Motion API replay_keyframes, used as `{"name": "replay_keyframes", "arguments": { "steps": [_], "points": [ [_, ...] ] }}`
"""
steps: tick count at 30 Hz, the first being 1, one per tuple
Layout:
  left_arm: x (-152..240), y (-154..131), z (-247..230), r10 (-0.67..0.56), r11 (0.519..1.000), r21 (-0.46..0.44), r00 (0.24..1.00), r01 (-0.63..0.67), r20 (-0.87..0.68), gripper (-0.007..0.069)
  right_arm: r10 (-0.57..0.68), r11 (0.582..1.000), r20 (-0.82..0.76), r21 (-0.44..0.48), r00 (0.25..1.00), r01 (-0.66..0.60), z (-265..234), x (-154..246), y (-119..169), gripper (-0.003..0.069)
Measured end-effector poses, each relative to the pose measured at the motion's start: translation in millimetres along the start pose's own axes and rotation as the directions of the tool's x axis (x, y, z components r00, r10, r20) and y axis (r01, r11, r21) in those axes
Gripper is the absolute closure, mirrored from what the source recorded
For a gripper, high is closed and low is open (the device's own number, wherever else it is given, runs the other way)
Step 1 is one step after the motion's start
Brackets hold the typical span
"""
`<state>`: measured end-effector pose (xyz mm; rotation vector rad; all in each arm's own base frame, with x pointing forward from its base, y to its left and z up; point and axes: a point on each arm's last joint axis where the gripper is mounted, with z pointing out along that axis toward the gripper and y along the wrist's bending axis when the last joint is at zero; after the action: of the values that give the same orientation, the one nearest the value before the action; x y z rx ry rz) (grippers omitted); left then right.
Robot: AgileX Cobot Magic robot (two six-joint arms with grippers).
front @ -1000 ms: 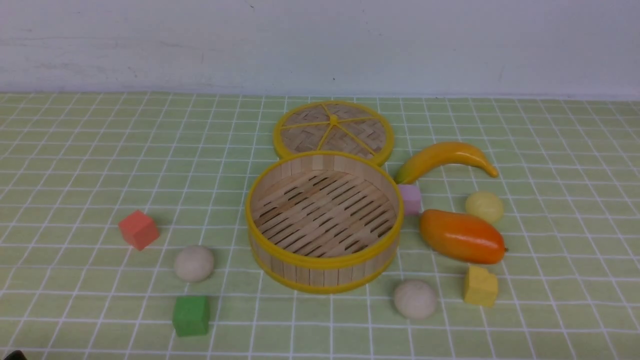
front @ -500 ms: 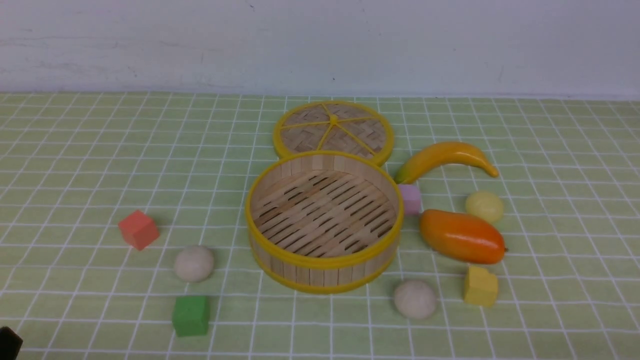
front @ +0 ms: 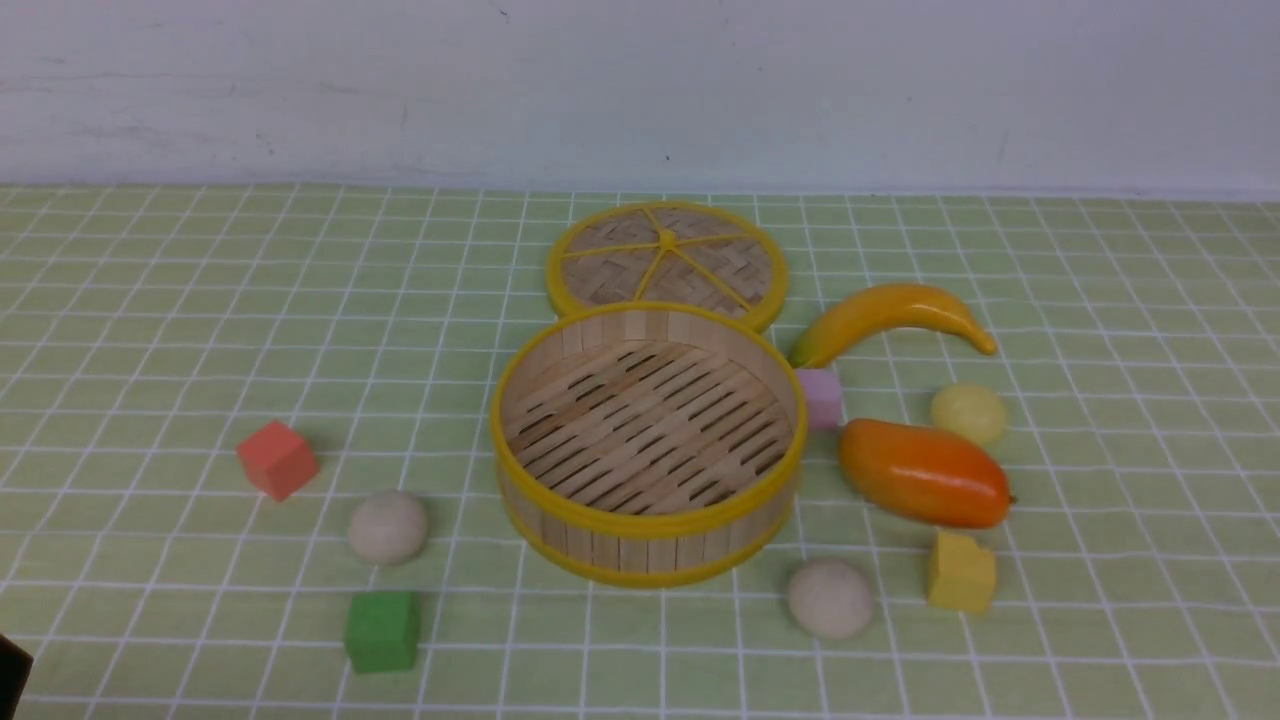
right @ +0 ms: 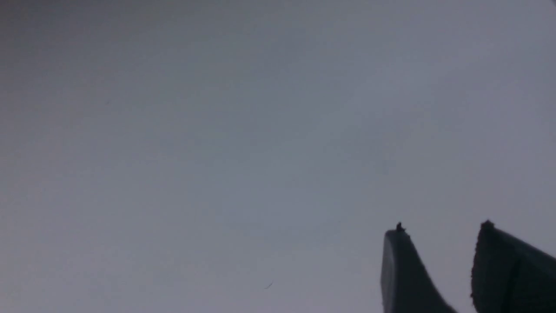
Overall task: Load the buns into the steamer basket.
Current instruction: Use the right arm to grab a steamed stuffed bun
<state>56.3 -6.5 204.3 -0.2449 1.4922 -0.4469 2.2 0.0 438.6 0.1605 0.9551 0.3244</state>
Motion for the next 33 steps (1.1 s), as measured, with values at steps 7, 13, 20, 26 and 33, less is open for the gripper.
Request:
{"name": "replay_keyframes", "arguments": {
  "steps": [7, 13, 20, 26, 33],
  "points": [
    [0.0, 0.0, 0.0, -0.017, 1.0, 0.0, 1.0, 0.017, 0.0, 0.0387, -0.039, 0.99, -0.378, 0.108, 0.925, 0.086, 75.1, 1.8, -0.6, 0.0418],
    [0.0, 0.0, 0.0, -0.019, 1.0, 0.0, 1.0, 0.019, 0.0, 0.0387, -0.079, 0.948, -0.638, 0.188, 0.766, 0.255, 121.9, 73.2, -30.7, 0.0418],
    [0.7, 0.3, 0.0, -0.019, 1.0, -0.003, 1.0, 0.019, -0.007, 0.0387, 0.116, 0.94, -0.893, 0.24, 0.436, 0.243, 155.3, 191.0, -69.2, 0.0418],
    [0.7, 0.3, 0.0, -0.02, 1.0, -0.003, 1.0, 0.02, -0.007, 0.0387, 0.187, 0.939, -0.97, 0.223, 0.156, 0.262, 182.5, 262.7, -82.6, 0.0418],
    [0.7, 0.3, 0.0, -0.029, 1.0, -0.003, 1.0, 0.029, -0.007, 0.0387, 0.072, 0.96, -0.991, 0.038, -0.114, 0.278, 228.8, 362.7, -69.7, 0.0418]
  ]
}}
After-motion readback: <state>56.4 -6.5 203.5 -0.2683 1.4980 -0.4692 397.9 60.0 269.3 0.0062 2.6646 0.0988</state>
